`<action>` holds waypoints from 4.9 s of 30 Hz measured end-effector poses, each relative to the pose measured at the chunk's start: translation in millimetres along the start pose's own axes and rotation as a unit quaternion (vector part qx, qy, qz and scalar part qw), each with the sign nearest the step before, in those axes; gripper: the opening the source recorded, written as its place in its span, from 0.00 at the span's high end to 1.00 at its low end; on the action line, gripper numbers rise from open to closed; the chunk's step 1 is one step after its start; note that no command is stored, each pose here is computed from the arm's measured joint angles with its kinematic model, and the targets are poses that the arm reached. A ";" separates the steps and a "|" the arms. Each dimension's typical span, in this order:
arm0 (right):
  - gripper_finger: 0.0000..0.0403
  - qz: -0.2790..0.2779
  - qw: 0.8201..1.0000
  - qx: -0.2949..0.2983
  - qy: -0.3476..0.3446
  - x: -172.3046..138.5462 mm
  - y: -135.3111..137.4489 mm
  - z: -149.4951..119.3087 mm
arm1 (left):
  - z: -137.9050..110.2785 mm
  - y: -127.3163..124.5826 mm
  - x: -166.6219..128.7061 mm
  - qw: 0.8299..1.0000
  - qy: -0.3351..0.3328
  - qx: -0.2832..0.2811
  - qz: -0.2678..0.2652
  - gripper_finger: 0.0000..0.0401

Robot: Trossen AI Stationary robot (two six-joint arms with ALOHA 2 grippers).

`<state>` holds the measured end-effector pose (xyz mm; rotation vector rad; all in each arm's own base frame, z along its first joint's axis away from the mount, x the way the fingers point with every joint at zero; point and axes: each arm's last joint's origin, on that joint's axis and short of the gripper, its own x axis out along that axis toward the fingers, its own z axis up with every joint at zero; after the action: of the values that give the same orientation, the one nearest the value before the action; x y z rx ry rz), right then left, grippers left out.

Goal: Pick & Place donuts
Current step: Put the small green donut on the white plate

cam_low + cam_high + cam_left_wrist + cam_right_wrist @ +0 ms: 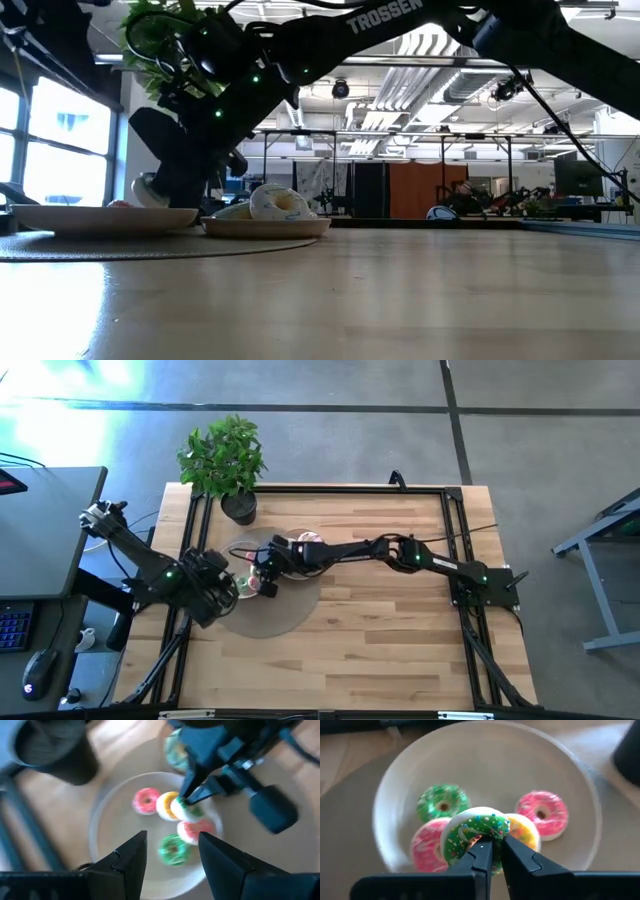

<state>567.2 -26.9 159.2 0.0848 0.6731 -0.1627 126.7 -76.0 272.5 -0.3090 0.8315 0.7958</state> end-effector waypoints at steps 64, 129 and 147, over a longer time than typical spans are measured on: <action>0.78 0.046 0.990 -0.128 0.038 -17.3 32.3 -1.7 | -39.5 -15.9 108.2 0.996 0.042 -0.038 -0.067 0.57; 0.78 0.036 0.995 -0.084 -0.043 2.2 22.6 -20.2 | -6.3 -36.6 73.7 0.997 0.047 -0.011 0.061 0.57; 0.78 0.045 0.992 -0.101 -0.055 1.3 34.5 -20.3 | -50.9 -40.3 89.6 0.998 0.049 -0.036 0.002 0.57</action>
<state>561.9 9.5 143.4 -0.0876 0.5705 -0.0126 165.8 -85.2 169.4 -0.4130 0.8973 0.8195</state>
